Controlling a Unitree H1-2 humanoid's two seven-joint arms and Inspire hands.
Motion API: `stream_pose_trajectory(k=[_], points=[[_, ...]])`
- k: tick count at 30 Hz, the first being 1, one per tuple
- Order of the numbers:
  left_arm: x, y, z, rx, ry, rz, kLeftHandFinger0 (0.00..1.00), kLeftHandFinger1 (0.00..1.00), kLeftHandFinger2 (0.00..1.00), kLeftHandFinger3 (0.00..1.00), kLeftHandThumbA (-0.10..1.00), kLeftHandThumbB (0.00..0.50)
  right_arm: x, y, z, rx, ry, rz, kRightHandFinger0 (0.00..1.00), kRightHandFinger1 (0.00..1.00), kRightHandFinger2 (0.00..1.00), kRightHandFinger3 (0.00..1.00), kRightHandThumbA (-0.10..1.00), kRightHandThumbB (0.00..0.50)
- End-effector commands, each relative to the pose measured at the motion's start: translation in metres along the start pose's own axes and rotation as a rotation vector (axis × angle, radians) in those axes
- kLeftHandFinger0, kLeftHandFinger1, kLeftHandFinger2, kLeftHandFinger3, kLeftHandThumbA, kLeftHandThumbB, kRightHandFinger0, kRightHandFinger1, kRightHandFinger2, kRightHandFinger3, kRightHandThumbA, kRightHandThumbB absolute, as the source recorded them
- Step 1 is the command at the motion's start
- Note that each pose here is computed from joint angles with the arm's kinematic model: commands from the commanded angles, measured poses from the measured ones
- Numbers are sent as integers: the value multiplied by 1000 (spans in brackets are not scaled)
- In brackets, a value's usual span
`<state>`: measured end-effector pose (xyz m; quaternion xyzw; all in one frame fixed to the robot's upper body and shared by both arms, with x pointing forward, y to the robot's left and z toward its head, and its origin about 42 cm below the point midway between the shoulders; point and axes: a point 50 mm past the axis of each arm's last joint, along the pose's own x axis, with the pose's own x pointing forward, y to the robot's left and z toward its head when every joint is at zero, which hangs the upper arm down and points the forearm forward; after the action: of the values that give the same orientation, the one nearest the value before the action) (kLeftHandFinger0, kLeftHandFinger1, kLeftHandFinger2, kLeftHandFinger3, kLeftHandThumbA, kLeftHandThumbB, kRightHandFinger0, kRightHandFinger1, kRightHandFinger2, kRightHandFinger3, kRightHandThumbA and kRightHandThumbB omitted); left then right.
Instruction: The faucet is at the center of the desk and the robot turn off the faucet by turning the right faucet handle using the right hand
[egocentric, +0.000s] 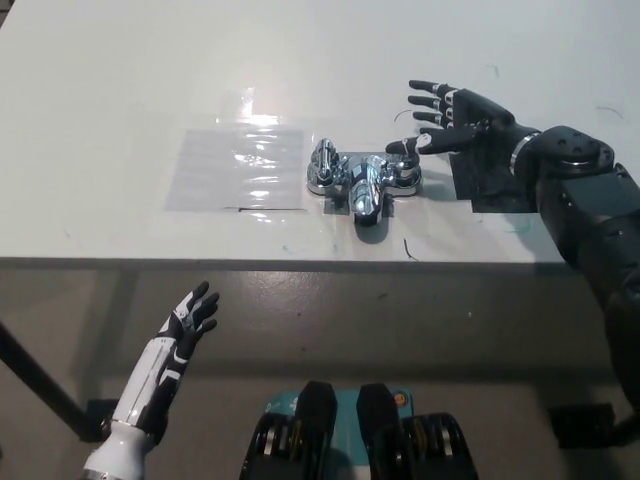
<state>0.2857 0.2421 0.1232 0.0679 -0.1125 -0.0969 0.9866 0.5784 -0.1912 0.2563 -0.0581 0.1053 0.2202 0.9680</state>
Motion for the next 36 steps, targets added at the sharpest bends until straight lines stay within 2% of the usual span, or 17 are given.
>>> stream_pose_trajectory(k=[1, 7, 8, 12, 14, 25, 28, 34, 36], points=[[6, 7, 9, 38, -58, -18, 1000, 1000, 1000, 1000, 950, 313, 6, 11, 19, -1, -46, 38, 1000, 1000, 1000, 1000, 1000, 433], [7, 5, 9, 35, -57, -16, 1000, 1000, 1000, 1000, 955, 315, 5, 12, 18, -11, -61, 70, 1000, 1000, 1000, 1000, 1000, 406], [7, 5, 9, 33, -56, -14, 1000, 1000, 1000, 1000, 954, 324, 6, 14, 20, -18, -67, 84, 1000, 1000, 1000, 1000, 1000, 433], [5, 5, 8, 24, -49, -9, 1000, 1000, 1000, 1000, 956, 328, 7, 22, 21, -44, -83, 125, 1000, 1000, 1000, 1000, 1000, 438], [5, 5, 8, 22, -52, -9, 1000, 1000, 1000, 1000, 955, 313, 8, 25, 23, -67, -87, 143, 1000, 1000, 1000, 1000, 1000, 450], [6, 7, 11, 26, -50, -11, 1000, 1000, 1000, 1000, 961, 316, 10, 45, 44, -95, -159, 245, 1000, 1000, 1000, 1000, 1000, 413], [9, 7, 11, 22, -58, -12, 1000, 1000, 1000, 1000, 958, 311, 10, 55, 55, -72, -225, 268, 1000, 1000, 1000, 1000, 1000, 390], [6, 7, 10, 18, -63, -8, 1000, 1000, 1000, 1000, 952, 307, 13, 80, 53, -27, -264, 287, 1000, 1000, 1000, 1000, 1000, 398], [8, 7, 10, 19, -66, -8, 1000, 1000, 1000, 1000, 954, 306, 13, 82, 52, -34, -264, 283, 1000, 1000, 1000, 1000, 1000, 387]])
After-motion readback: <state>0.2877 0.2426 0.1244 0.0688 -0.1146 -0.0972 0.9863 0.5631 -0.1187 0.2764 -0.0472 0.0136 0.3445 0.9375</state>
